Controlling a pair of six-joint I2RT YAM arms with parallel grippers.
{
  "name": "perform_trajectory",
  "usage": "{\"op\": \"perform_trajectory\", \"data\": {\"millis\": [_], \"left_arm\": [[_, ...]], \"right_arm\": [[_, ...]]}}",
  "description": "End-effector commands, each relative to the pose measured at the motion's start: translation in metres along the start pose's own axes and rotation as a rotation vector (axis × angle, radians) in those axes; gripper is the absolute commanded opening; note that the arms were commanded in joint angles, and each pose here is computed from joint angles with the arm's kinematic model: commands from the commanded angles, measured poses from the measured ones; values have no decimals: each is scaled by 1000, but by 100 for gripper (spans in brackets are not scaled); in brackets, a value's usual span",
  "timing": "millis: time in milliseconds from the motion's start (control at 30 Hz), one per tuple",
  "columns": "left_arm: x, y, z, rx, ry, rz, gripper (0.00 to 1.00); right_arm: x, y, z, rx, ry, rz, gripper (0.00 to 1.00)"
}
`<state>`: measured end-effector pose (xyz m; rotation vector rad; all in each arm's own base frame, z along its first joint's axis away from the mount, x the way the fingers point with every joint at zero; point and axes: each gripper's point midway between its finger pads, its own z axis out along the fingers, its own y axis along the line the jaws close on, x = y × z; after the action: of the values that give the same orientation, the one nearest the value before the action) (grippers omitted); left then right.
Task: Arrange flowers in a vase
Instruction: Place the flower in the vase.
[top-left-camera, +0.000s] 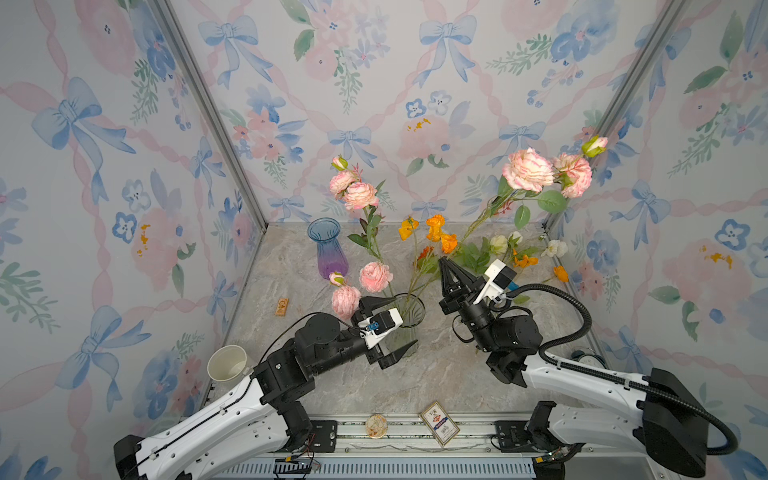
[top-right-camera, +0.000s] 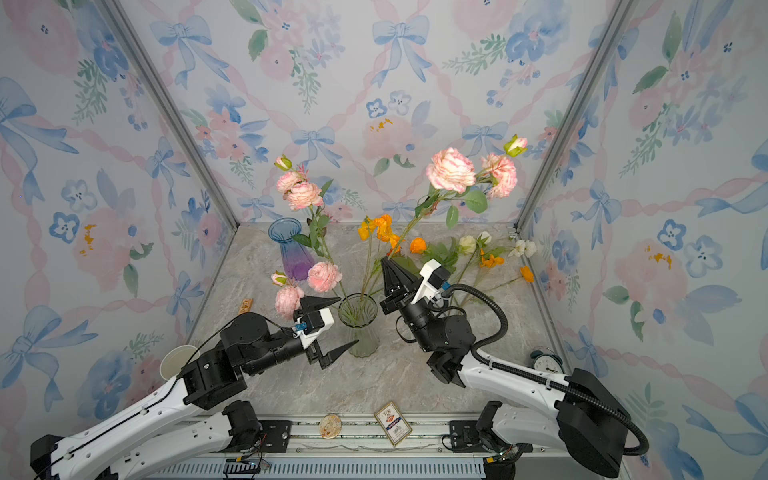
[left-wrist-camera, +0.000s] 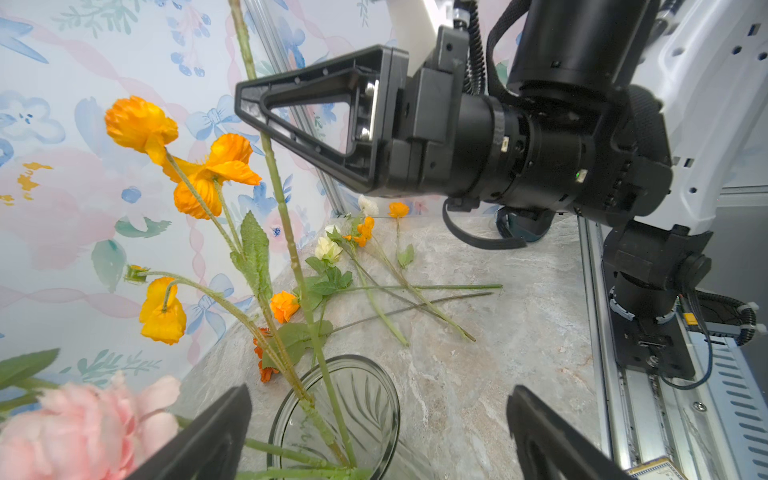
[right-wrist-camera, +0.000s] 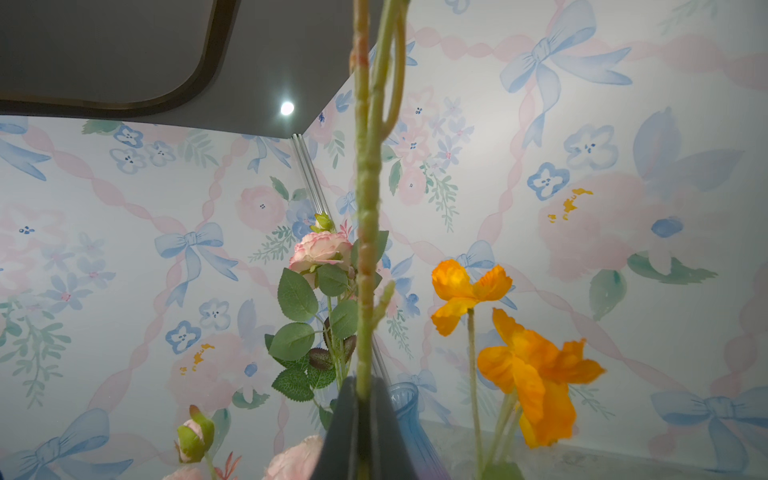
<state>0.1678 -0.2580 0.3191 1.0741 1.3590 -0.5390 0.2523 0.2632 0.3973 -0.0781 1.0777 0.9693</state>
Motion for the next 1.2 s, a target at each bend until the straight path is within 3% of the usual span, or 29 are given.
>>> {"op": "perform_trajectory", "data": {"millis": [0,367,700,1000,1167], "left_arm": [[0,6,1,-29,-11,-12,98],[-1,7,-1,-32,-16,-11,98],[0,8,-1,-39,-14,-11,98],[-1,8,-2,-35,-17,-7,98],[-1,7,-2,-32,-18,-10,98]], "right_arm": [[-13,-3,-6,34,-101,75,0],[18,-2,-8,71,-38,36,0],[45,3,-13,63,30,-57,12],[51,-2,-25,73,55,-66,17],[53,-5,-31,78,63,-69,34]]}}
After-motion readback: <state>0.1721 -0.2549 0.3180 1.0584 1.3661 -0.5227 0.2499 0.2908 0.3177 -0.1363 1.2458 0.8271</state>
